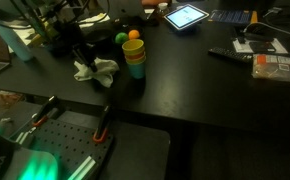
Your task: Remove the red object from the bowl then place it on the white towel then wrap it in the towel and place the wrapped towel back in the black bowl
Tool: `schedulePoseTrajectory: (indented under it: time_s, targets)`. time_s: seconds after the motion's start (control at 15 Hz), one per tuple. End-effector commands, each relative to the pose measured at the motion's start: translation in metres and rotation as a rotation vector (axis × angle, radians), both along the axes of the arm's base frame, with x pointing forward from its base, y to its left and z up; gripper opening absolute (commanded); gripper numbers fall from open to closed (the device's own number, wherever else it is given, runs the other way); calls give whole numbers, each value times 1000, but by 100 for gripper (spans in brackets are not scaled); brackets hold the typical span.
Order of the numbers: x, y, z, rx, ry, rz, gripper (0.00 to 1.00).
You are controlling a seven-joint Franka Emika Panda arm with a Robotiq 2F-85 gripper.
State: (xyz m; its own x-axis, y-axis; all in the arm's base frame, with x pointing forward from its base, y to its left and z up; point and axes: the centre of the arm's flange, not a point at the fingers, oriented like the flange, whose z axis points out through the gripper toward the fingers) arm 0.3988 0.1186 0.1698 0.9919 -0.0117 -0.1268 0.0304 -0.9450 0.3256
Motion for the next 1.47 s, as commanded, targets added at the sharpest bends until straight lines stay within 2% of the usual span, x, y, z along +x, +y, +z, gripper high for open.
schedulePoseTrajectory:
  time_s: [0.0,0.2,0.27,0.47,0.53,0.67,0.93,1.2,1.4]
  targets:
    - [-4,0,6,26,-80,10,41]
    - [4,4,19,-3,-110,74,64]
    - [9,7,23,-35,-122,103,73]
    - [17,21,28,-27,-138,108,95]
    - [19,27,28,-21,-134,98,99]
    - [20,40,27,0,-112,63,100]
    - [18,62,22,74,-49,-81,100]
    - [22,83,18,165,-76,-150,100]
    - [20,84,4,178,-125,-98,100]
